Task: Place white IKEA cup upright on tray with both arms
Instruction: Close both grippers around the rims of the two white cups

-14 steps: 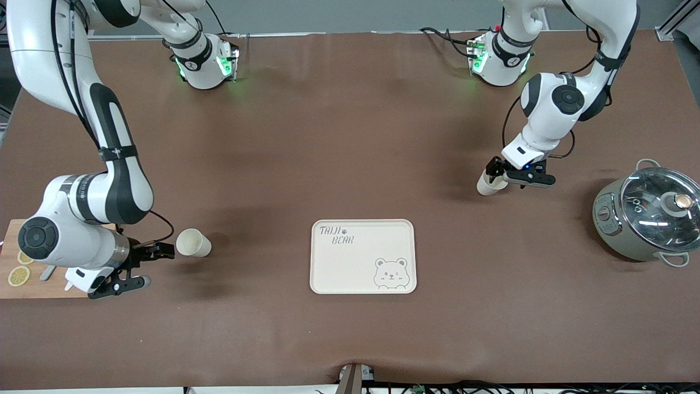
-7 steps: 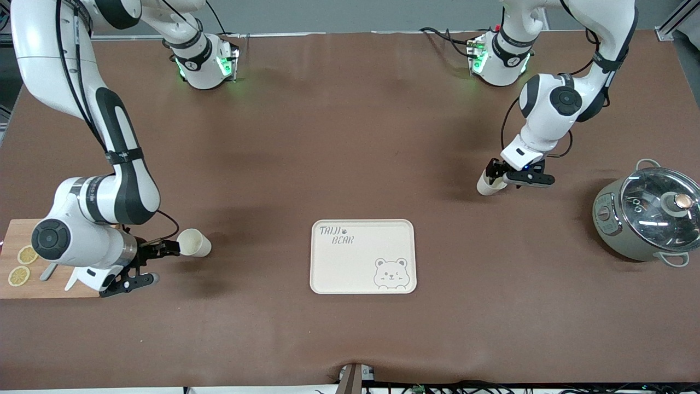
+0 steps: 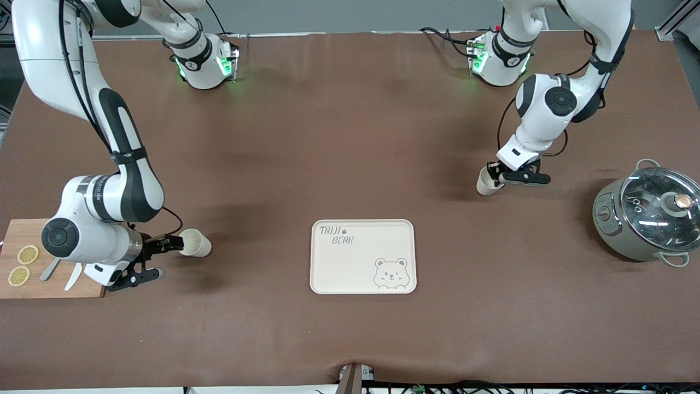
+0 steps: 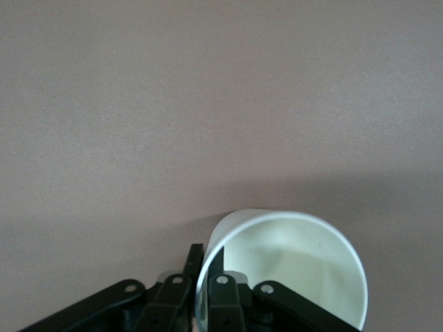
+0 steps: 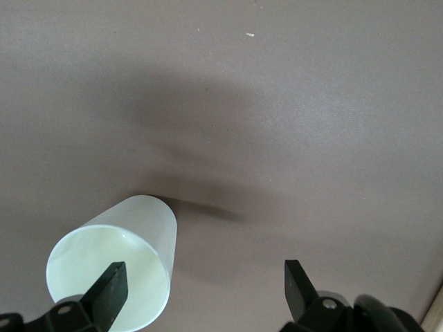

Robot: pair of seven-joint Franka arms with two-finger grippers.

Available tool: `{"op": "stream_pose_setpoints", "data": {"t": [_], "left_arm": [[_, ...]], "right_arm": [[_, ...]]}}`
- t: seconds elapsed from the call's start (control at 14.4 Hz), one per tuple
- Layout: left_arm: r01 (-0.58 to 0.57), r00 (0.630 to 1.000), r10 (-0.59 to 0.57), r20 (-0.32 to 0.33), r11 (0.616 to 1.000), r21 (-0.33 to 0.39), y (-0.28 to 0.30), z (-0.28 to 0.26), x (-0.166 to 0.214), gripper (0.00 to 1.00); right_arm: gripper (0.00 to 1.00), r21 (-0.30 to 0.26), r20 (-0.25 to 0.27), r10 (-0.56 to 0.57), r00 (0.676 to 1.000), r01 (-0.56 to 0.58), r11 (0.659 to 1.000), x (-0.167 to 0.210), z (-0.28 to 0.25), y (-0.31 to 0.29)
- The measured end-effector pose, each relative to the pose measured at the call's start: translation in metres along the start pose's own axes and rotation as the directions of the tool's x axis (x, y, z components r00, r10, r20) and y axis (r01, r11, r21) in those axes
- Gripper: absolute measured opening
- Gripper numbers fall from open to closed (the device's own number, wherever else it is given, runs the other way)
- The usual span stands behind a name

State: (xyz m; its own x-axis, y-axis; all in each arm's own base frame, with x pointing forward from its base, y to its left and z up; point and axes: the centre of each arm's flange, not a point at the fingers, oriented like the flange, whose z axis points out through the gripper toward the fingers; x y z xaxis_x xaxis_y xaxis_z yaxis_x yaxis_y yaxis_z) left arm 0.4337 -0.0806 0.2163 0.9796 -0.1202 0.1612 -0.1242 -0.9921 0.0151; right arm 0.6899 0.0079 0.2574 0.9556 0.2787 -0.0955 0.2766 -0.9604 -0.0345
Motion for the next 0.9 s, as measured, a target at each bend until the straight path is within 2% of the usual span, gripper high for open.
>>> {"op": "stream_pose_setpoints", "data": {"t": [0.35, 0.7, 0.9], "left_arm": [[0.009, 1.0, -0.009, -0.011, 1.0, -0.001, 0.0, -0.003, 0.005, 0.04], [0.025, 0.998, -0.025, -0.054, 1.0, -0.004, 0.002, -0.019, 0.034, 0.04], [0.048, 0.999, -0.048, 0.012, 0.999, 0.0, 0.016, -0.037, 0.064, 0.04]], "right_arm": [[1.0, -0.002, -0.013, -0.004, 1.0, 0.004, 1.0, -0.009, 0.02, -0.005], [1.0, -0.006, -0.041, -0.015, 0.999, 0.015, 1.0, -0.009, 0.03, -0.013], [1.0, -0.009, -0.056, -0.026, 0.998, 0.026, 1.0, -0.006, 0.029, -0.02]]}}
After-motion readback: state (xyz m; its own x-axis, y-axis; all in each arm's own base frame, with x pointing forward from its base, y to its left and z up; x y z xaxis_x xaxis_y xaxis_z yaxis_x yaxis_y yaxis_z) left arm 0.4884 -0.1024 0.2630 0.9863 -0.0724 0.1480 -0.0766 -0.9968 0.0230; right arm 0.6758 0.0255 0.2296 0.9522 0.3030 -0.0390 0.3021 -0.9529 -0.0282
